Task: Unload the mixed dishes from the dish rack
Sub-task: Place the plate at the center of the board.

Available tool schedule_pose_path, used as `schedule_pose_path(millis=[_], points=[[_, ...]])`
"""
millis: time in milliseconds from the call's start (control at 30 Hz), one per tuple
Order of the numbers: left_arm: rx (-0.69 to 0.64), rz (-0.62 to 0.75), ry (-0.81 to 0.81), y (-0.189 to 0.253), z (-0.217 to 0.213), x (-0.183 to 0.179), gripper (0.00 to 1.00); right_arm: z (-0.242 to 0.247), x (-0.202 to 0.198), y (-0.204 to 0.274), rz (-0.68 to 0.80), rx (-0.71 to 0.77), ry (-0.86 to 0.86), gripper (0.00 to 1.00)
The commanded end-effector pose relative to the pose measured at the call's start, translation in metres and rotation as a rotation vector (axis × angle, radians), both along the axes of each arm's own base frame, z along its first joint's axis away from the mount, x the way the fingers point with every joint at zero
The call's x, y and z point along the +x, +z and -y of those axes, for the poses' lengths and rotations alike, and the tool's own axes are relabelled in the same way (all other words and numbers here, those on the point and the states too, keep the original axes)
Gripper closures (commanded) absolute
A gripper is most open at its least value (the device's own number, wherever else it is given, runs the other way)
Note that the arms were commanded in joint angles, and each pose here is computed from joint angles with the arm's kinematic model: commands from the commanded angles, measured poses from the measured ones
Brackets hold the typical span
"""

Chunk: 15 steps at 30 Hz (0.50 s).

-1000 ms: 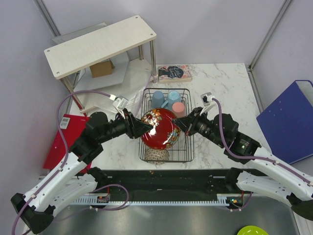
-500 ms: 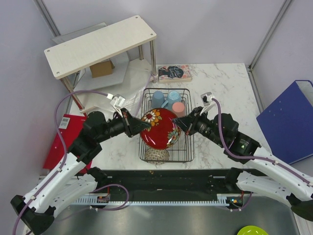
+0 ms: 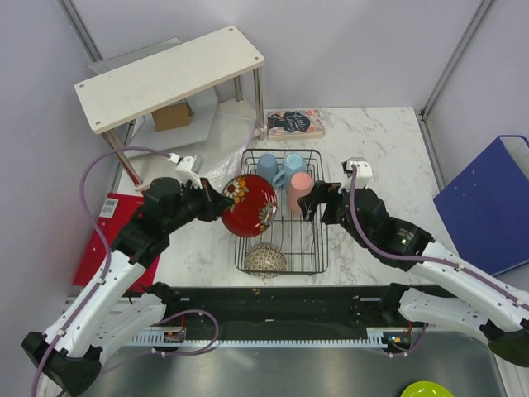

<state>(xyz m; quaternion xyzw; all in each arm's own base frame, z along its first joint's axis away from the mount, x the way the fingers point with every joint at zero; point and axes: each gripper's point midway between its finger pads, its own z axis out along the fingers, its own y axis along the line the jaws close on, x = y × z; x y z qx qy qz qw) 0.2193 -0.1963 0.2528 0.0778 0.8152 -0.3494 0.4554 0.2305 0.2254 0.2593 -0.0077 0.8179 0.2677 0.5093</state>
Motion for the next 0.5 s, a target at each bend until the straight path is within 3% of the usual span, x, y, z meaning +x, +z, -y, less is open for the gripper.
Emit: schedule_pose_path(millis=[0,167,267,467], points=[[-0.039,0.091,0.235,0.046,-0.046,0.035,0.98,0.041,0.006,0.013,0.066,-0.043,-0.159,0.02],[0.045,-0.002,0.589,0.029,-0.11,0.061,0.98,0.057,0.001,0.013,0.089,-0.034,-0.193,0.02],[0.028,-0.063,0.706,0.015,-0.135,0.07,0.98,0.06,-0.001,0.011,0.091,-0.046,-0.187,0.02],[-0.074,-0.24,0.757,-0.036,-0.148,0.091,0.98,0.059,-0.005,0.002,0.08,-0.061,-0.165,0.02]])
